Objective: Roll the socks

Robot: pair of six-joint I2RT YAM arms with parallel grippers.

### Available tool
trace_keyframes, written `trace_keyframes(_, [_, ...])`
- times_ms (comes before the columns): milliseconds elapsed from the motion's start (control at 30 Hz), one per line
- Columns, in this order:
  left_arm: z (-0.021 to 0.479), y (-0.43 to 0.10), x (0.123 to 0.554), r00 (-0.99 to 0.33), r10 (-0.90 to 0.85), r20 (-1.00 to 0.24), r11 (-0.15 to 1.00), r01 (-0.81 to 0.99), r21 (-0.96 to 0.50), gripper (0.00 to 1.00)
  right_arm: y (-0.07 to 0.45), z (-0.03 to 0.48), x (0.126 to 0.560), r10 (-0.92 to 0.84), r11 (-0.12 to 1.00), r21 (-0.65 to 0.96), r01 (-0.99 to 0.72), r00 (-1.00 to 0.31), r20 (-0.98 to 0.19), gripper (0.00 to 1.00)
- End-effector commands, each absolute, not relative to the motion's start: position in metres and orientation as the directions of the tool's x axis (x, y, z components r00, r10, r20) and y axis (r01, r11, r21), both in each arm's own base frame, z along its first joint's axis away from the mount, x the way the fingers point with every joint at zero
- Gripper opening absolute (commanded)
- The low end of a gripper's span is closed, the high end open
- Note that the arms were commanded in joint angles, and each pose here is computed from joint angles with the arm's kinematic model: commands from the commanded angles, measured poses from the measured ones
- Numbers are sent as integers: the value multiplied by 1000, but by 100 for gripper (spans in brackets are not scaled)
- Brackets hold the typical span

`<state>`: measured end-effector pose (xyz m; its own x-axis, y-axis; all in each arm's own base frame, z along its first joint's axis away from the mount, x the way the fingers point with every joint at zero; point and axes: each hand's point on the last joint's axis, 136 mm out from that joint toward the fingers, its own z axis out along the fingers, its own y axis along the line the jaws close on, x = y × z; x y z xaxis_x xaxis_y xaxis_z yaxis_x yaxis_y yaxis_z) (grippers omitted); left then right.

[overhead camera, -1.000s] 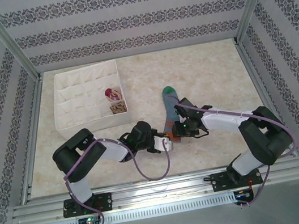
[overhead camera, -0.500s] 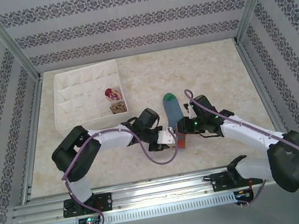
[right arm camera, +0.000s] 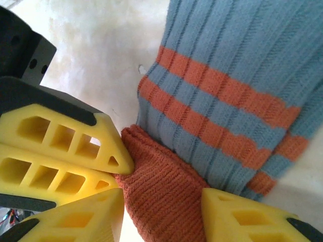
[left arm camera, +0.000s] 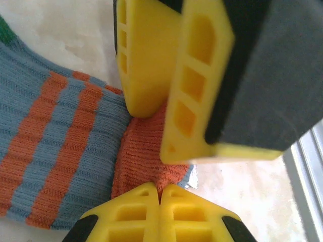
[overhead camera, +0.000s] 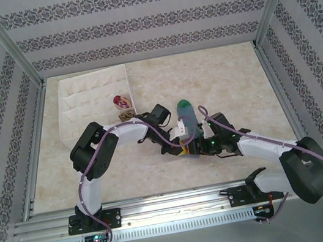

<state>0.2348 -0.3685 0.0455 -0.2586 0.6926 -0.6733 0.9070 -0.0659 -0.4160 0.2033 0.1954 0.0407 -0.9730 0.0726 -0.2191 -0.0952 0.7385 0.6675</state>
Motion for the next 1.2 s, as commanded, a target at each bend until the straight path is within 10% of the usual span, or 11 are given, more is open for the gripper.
trace_keyframes(0, [52,-363,227,-391,697,-601,-33,820,-572,0,204,43,201,2,710,684,-168,-971,-240,46])
trace_keyframes(433, [43,-364,256,-596,653,-467,126,694,-709,0,221,38,196,-144,727,622,-293,-949,-279,44])
trace_keyframes(633, [39,-362,261,-610,639,-469,141,692,-708,0,215,34,200,-149,766,583,-272,-956,-251,16])
trace_keyframes(1167, [104,-355,276,-117,225,-967,63,992,-105,56,206,24,200,-45,685,728,-18,-999,17,3])
